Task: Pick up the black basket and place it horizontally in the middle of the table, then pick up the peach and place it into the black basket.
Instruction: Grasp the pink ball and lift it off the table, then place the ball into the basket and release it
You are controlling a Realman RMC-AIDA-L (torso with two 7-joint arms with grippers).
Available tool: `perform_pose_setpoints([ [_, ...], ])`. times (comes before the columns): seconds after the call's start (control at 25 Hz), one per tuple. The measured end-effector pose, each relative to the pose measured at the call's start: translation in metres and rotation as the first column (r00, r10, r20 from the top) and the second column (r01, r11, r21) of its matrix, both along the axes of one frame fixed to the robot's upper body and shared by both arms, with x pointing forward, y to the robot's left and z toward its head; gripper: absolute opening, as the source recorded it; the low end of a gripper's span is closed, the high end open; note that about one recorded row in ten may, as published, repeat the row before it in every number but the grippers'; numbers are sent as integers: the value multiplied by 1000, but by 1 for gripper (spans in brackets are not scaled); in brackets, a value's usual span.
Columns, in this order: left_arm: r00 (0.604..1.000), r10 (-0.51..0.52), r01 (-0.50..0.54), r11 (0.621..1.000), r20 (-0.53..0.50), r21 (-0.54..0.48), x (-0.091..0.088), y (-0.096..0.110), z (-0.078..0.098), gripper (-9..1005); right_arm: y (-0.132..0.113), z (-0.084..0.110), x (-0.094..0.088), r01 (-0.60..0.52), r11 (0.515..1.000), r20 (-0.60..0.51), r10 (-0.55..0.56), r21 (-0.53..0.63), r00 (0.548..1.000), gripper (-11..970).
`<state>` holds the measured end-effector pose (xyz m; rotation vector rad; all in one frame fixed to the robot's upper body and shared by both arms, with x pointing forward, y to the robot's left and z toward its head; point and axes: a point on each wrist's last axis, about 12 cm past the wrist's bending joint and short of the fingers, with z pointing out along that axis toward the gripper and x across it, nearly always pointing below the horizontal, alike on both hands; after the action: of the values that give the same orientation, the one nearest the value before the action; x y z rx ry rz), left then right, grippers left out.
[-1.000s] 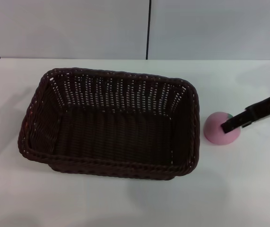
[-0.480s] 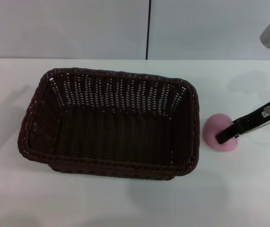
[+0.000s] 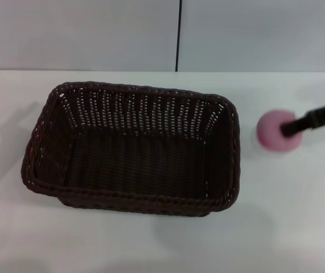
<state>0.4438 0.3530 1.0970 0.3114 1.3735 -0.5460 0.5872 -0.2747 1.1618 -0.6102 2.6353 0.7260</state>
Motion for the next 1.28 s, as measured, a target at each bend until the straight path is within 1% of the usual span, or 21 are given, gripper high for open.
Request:
perform_pose_setpoints([
  [0.04,1000,-1,1,1000,1,0,0,0,0,647,-3,9,-3,5,1000,25,-5,14,1000,231],
  [0.12,1000,-1,1,1000,2,0,0,0,0,647,-5,35,-9,-11,999,93,7,50,996,218],
  [0.24,1000,1,-1,1000,3,4,-1,0,-1,647,2,65,-15,-61,994,179,45,87,983,201],
  [0.36,1000,2,-2,1000,1,5,-1,0,-1,647,19,87,-18,-163,976,236,127,141,963,184],
  [0.44,1000,0,0,1000,0,6,-1,0,-2,647,33,93,-17,-242,952,263,188,189,946,169],
  [0.56,1000,0,0,1000,-1,6,-3,0,-2,648,56,91,-8,-338,908,276,268,247,923,143],
  [0.68,1000,0,0,1000,-6,1,-4,1,-3,648,75,76,4,-389,870,244,324,303,914,120],
  [0.72,1000,0,0,1000,-7,0,-5,1,-3,648,83,67,10,-400,855,243,333,331,911,113],
  [0.76,1000,-2,2,1000,-7,-1,-5,1,-3,648,83,67,10,-400,855,243,333,331,911,106],
  [0.84,1000,-2,2,1000,-8,-3,-6,1,-3,648,87,61,14,-402,848,258,326,346,910,92],
  [0.92,1000,0,0,1000,-9,-3,-8,2,-4,648,89,56,16,-412,832,277,325,371,904,158],
  [1.04,1000,1,-1,1000,-10,-4,-8,2,-4,648,90,56,16,-422,821,288,327,385,900,256],
  [1.28,1000,2,-2,1000,-10,-4,-7,2,-3,648,90,54,15,-431,810,305,327,396,894,495],
])
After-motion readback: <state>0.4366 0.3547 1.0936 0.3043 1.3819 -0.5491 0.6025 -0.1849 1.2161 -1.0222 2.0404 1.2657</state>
